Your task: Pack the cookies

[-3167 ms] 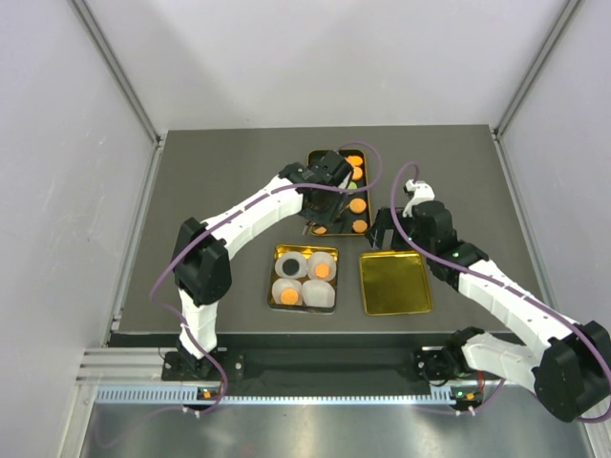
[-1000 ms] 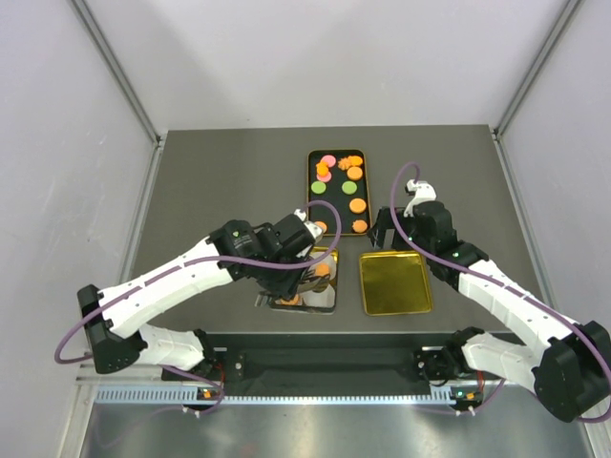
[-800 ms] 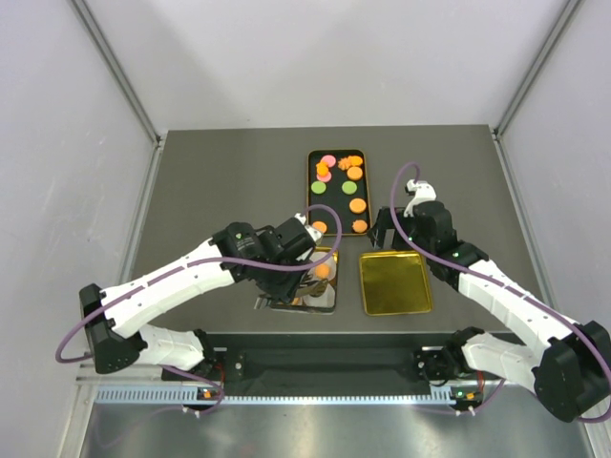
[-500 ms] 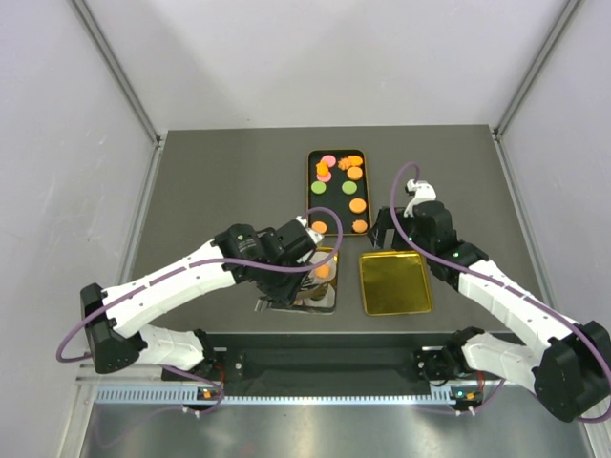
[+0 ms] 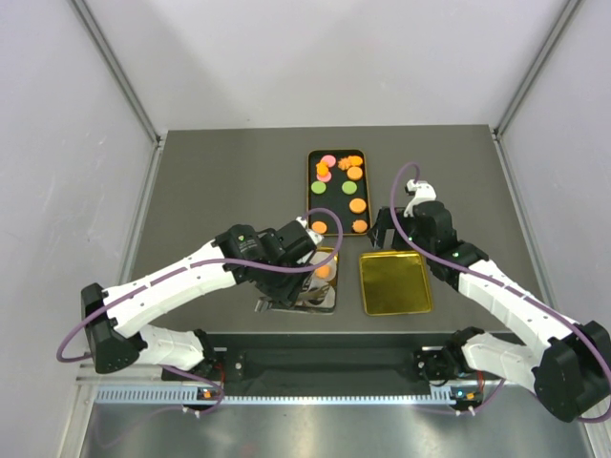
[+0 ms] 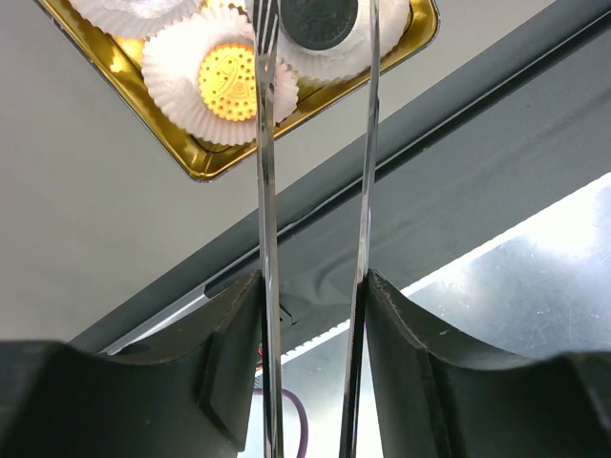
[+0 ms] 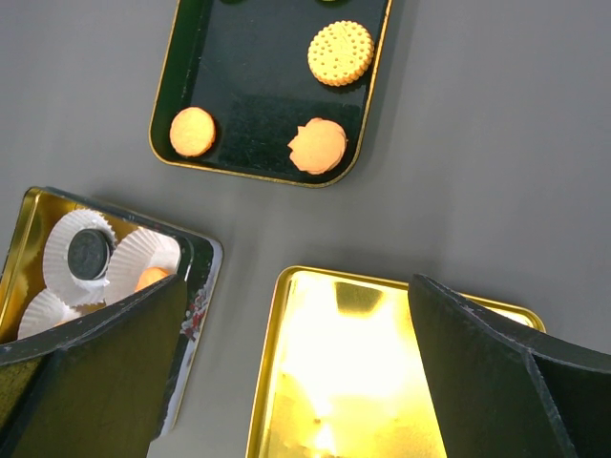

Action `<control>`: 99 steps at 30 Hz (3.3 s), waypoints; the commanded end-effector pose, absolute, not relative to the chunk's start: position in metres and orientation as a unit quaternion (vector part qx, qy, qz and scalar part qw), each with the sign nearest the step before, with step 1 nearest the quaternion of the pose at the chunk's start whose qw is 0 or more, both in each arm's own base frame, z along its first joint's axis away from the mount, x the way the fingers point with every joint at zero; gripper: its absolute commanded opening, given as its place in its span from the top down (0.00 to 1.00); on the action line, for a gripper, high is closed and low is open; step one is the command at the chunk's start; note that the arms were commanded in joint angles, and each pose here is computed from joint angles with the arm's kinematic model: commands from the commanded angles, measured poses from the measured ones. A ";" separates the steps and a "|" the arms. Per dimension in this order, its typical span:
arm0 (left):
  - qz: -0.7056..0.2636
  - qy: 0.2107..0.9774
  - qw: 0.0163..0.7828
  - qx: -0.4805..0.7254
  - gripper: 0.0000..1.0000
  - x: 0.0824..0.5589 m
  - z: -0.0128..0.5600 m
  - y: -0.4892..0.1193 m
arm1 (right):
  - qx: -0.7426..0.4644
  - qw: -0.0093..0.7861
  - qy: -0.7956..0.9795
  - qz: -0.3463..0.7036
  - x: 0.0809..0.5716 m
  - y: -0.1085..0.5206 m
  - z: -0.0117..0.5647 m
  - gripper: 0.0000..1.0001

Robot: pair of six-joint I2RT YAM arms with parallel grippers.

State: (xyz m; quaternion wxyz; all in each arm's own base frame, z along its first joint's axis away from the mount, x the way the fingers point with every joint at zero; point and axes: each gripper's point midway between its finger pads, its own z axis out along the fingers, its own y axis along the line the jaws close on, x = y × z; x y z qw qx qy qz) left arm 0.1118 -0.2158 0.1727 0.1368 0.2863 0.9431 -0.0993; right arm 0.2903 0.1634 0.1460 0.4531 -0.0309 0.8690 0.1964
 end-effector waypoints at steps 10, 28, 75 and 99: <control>-0.128 0.933 0.195 0.275 0.51 0.124 0.205 -0.224 | -0.034 0.481 0.852 0.205 0.301 0.167 0.171 0.00; -0.060 0.903 0.423 -0.034 0.49 0.385 0.230 -0.117 | -0.036 0.475 0.853 0.211 0.301 0.170 0.168 0.00; -0.147 0.886 0.439 0.012 0.24 0.365 0.256 -0.204 | 0.001 0.511 0.843 0.165 0.300 0.142 0.182 0.00; -0.405 0.839 0.331 0.150 0.28 0.229 0.203 -0.313 | 0.193 0.341 0.919 0.034 0.259 0.048 0.068 0.29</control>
